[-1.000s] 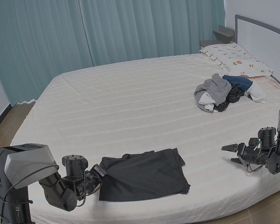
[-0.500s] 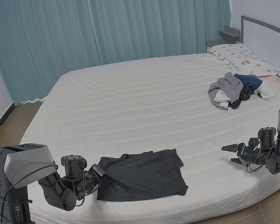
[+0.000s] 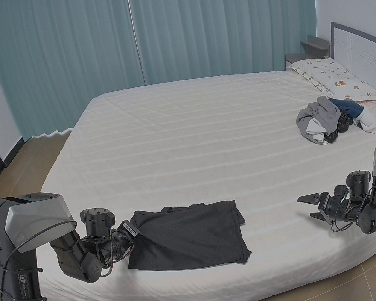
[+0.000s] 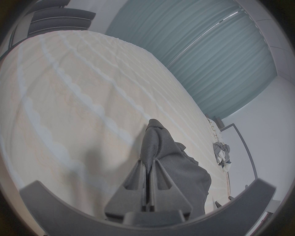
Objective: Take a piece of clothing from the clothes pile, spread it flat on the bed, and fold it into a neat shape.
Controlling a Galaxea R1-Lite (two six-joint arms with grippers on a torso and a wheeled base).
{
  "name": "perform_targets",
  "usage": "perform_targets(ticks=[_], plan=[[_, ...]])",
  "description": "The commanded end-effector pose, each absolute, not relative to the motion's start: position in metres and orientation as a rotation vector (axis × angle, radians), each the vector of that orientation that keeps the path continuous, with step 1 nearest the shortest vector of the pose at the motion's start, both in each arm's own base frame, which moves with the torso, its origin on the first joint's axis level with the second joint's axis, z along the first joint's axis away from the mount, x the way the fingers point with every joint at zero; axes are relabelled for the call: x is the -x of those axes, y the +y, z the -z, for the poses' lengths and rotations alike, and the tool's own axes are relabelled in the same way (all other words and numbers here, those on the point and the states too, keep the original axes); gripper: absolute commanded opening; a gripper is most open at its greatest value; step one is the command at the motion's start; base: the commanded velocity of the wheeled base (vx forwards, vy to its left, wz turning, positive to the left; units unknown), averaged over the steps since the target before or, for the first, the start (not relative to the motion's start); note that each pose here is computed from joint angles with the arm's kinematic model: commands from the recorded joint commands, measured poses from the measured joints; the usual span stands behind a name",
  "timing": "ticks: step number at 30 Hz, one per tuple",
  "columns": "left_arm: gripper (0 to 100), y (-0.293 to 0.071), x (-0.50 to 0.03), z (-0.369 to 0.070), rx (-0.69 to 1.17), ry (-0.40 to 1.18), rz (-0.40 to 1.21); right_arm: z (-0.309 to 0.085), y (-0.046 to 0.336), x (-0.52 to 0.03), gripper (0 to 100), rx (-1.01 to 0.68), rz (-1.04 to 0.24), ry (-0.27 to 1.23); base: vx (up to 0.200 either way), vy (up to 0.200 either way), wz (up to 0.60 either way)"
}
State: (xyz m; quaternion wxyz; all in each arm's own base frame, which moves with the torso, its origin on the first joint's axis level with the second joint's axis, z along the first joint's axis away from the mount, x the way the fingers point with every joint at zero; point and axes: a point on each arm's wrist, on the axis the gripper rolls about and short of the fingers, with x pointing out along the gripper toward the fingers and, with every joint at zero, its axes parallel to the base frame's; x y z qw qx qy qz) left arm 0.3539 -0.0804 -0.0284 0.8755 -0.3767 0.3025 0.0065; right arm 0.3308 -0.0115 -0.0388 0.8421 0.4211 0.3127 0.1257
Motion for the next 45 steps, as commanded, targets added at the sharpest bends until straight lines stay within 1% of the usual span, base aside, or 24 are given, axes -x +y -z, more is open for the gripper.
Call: perform_targets(ticks=[1,8,36,37,45], plan=[[0,-0.0793,-0.3548,0.0291,0.788,0.630,-0.017,0.0389,-0.0115,-0.3309,100,-0.890,-0.266,0.661,0.000,0.200,0.00],[0,-0.0788,-0.3553,0.0289,0.789,0.628,-0.017,0.0389,-0.0115,-0.3309,100,-0.890,-0.266,0.661,0.000,0.200,0.00],[0,-0.0808,-0.3536,0.0297,0.787,0.637,-0.014,0.0389,-0.0115,-0.3309,100,-0.890,-0.266,0.661,0.000,0.000,0.00],[100,-0.0807,-0.3533,0.0299,0.787,0.639,-0.014,0.0389,-0.0115,-0.3309,100,-0.890,-0.266,0.661,0.000,0.000,0.00],[100,-0.0801,-0.3531,0.0300,0.788,0.638,-0.016,0.0389,-0.0115,-0.3309,100,-0.890,-0.266,0.661,0.000,0.000,0.00]])
